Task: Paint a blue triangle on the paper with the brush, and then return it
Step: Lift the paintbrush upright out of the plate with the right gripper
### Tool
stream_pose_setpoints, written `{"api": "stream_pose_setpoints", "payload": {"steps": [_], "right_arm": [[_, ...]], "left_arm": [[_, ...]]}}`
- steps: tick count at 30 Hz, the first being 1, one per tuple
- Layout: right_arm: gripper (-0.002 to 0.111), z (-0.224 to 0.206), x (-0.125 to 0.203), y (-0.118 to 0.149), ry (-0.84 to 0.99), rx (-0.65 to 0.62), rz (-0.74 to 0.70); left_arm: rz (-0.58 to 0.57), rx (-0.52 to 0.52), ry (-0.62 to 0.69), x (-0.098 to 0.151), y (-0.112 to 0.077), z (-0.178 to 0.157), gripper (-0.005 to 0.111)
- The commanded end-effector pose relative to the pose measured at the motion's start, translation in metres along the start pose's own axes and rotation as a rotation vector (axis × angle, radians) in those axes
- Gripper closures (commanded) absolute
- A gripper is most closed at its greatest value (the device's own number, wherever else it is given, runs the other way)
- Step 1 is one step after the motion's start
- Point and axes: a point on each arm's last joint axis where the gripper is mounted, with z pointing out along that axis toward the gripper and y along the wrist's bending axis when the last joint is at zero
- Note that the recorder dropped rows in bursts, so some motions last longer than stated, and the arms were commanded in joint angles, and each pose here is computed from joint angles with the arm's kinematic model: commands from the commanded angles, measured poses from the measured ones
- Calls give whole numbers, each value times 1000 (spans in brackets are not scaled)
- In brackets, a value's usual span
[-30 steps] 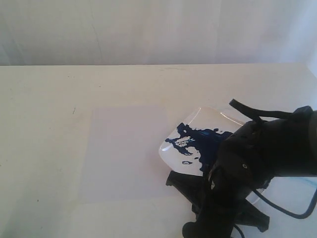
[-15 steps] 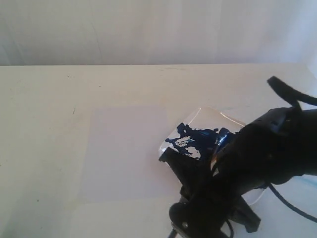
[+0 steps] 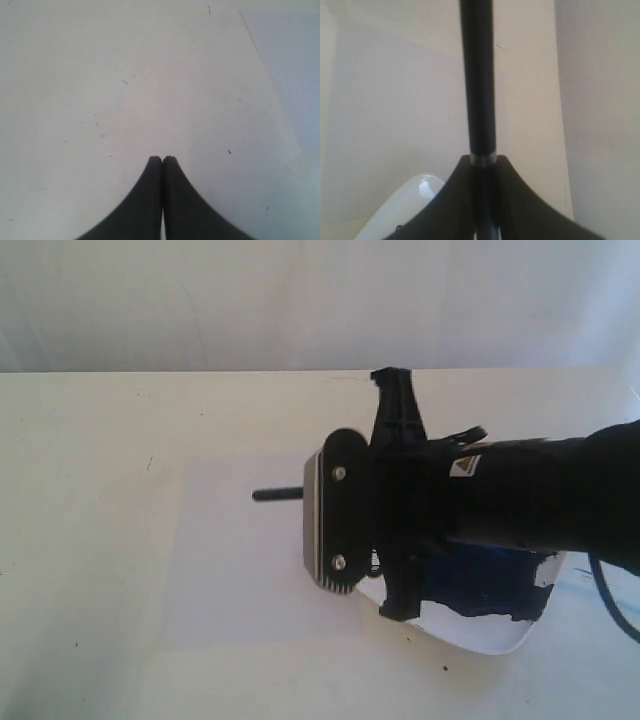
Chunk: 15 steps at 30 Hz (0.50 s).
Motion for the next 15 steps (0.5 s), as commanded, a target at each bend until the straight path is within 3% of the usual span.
{"api": "stream_pose_setpoints", "payload": {"steps": [1,7,15], "right_arm": [[108,-12,9,-17,16,121,152],[108,-28,19,-34,2,260,484],[108,-50,31,-54,-47,462,752]], "left_arm": [[-2,6,2,1,0,0,107],[-2,6,2,1,0,0,107],[-2,6,2,1,0,0,107]]}}
